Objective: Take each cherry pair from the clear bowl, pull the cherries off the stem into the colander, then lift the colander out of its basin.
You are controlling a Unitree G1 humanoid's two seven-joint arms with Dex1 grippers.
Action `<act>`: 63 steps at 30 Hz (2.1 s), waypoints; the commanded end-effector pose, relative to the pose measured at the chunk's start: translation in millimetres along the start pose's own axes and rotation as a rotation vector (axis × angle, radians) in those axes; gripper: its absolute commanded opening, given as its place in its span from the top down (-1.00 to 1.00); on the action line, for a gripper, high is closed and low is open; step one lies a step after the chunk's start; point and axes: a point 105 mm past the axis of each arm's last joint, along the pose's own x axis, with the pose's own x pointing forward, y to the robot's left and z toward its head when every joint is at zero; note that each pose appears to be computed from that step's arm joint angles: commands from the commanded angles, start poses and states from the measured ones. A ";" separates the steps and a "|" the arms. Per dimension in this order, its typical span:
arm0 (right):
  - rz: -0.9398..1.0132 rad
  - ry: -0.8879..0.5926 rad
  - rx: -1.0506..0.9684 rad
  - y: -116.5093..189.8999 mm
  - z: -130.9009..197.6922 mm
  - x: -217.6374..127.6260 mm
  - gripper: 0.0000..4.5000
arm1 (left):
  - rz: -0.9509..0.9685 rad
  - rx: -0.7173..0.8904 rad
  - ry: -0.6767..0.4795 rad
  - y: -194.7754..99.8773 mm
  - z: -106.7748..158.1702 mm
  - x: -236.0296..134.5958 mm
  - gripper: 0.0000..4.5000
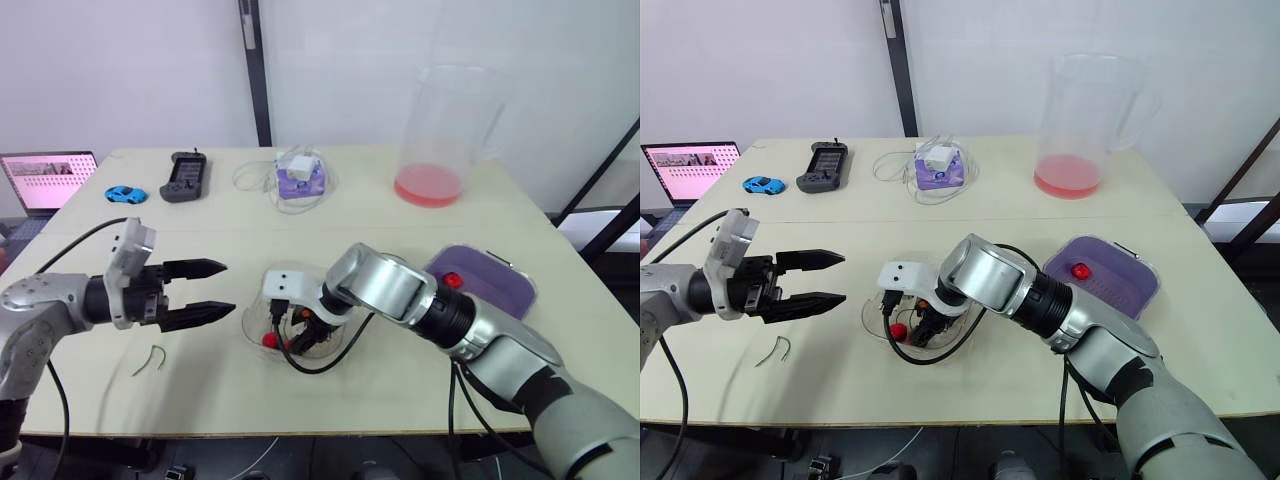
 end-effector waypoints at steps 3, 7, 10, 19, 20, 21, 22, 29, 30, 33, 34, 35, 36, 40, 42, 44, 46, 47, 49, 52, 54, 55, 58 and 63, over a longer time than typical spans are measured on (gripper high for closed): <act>-0.007 -0.011 -0.033 -1.5 7.3 -2.5 -0.25 | -0.015 0.022 -0.005 -3.6 4.0 2.3 -1.00; -0.013 -0.014 -0.028 -3.2 7.3 -1.6 -0.25 | -0.011 0.025 -0.011 -3.2 5.8 2.4 -1.00; -0.017 -0.015 -0.022 -4.9 6.5 -1.2 -0.25 | -0.008 0.027 -0.010 -2.8 5.9 2.5 -1.00; -0.017 -0.030 -0.010 -5.0 8.7 -1.6 0.48 | 0.000 0.040 -0.004 -0.6 7.0 4.5 -1.00; -0.019 -0.032 -0.011 -5.3 9.2 -2.8 0.48 | 0.001 0.041 -0.003 -0.2 7.0 4.4 -1.00; -0.023 -0.036 -0.011 -5.9 9.9 -4.2 0.48 | 0.002 0.041 -0.003 0.1 7.0 4.3 -1.00; -0.030 -0.040 -0.013 -6.9 10.5 -5.9 0.48 | 0.002 0.042 -0.003 0.5 7.1 4.5 -1.00; -0.102 -0.134 -0.082 -11.6 22.9 -37.9 0.48 | 0.024 0.043 -0.053 7.7 14.7 5.1 -1.00; -0.108 -0.153 -0.102 -10.1 24.7 -42.6 0.48 | 0.029 0.042 -0.064 9.0 16.4 5.0 -1.00; -0.145 -0.209 -0.245 -2.2 26.5 -59.6 0.48 | 0.069 0.046 -0.120 17.2 25.3 4.3 -1.00; -0.167 -0.223 -0.291 -0.8 26.2 -64.2 0.48 | 0.080 0.040 -0.143 20.0 28.9 3.9 -1.00; -0.190 -0.243 -0.321 0.5 25.5 -68.6 0.48 | 0.086 0.033 -0.168 22.1 32.9 3.6 -1.00; -0.212 -0.276 -0.329 0.9 25.9 -73.0 0.48 | 0.091 0.027 -0.195 24.0 37.3 3.6 -1.00; -0.455 -0.382 -0.447 -13.9 30.3 -91.5 0.48 | 0.024 -0.014 -0.272 18.1 53.6 7.7 -1.00; -0.606 -0.377 -0.534 -23.9 26.7 -99.8 0.48 | 0.006 -0.031 -0.292 19.0 59.4 10.4 -1.00; -0.778 -0.310 -0.688 -34.5 22.3 -105.3 0.48 | -0.004 -0.043 -0.302 21.7 63.0 14.4 -1.00; -0.915 -0.231 -0.850 -40.5 17.1 -107.9 0.48 | -0.005 -0.036 -0.289 26.9 64.8 24.9 -1.00; -0.948 -0.213 -0.896 -41.6 15.5 -108.0 0.48 | -0.001 -0.033 -0.281 29.3 64.9 28.6 -1.00; -0.995 -0.180 -0.977 -41.7 14.1 -107.9 0.48 | 0.000 -0.030 -0.269 32.2 64.1 34.1 -1.00; -1.025 -0.157 -1.034 -39.2 14.1 -106.3 0.48 | 0.000 -0.014 -0.252 34.8 61.9 43.6 -1.00; -1.037 -0.156 -1.062 -32.7 15.9 -105.0 0.48 | 0.032 0.000 -0.246 41.7 60.3 56.0 -1.00; -1.041 -0.156 -1.067 -31.0 16.3 -104.8 0.48 | 0.053 -0.001 -0.243 46.0 59.4 60.4 -1.00; -1.048 -0.146 -1.068 -28.5 15.0 -104.6 0.48 | 0.044 0.007 -0.250 45.5 59.7 72.6 -1.00; -1.048 -0.140 -1.052 -25.8 13.4 -101.6 0.48 | 0.016 0.031 -0.208 38.7 57.1 87.0 -1.00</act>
